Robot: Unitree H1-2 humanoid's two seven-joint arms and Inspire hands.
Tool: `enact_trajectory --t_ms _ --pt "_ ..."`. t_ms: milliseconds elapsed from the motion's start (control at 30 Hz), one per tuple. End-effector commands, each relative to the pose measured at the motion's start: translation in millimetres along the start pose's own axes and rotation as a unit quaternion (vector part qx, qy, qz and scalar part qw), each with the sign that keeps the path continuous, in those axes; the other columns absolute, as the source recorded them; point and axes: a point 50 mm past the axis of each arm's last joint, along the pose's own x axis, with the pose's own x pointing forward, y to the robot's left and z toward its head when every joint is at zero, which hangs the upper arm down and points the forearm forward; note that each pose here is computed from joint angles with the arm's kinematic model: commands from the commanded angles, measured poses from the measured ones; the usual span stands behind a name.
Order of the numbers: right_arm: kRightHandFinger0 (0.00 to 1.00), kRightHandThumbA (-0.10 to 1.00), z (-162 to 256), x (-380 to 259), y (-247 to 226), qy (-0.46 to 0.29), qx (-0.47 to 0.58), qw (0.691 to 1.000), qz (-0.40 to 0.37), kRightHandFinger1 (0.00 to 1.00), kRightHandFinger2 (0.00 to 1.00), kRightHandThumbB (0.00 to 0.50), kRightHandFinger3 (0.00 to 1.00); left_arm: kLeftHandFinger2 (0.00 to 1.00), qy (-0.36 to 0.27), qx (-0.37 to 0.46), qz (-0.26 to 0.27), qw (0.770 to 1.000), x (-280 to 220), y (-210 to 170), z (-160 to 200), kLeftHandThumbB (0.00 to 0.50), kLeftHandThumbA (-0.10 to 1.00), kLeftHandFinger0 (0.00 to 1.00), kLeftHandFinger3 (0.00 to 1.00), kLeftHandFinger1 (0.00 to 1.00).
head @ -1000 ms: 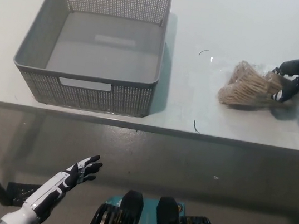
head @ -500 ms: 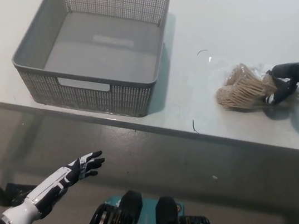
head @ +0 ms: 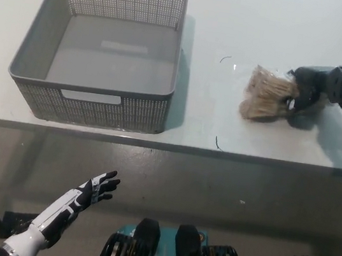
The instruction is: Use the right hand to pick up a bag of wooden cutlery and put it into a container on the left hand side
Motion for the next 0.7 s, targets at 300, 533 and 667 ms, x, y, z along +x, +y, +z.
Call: enact_trajectory --t_ms 300,533,667 --pt "0.05 -0.1 31 -6 -38 -0.086 0.061 0.972 -0.21 0.6 0.93 0.147 0.98 1.0 -0.039 0.013 0.0 0.999 13 17 18 0.443 1.0 1.0 1.0 1.0" --pt "0.09 -0.1 15 -15 -55 -0.081 0.078 0.964 -0.24 0.62 0.98 0.115 1.0 1.0 -0.035 0.01 0.0 0.999 13 17 19 0.444 1.0 1.0 1.0 1.0" --pt "0.05 -0.1 7 -20 -63 -0.08 0.084 0.96 -0.256 0.57 0.96 0.129 0.96 1.0 -0.035 0.013 -0.002 0.999 13 18 18 0.439 1.0 1.0 1.0 1.0"
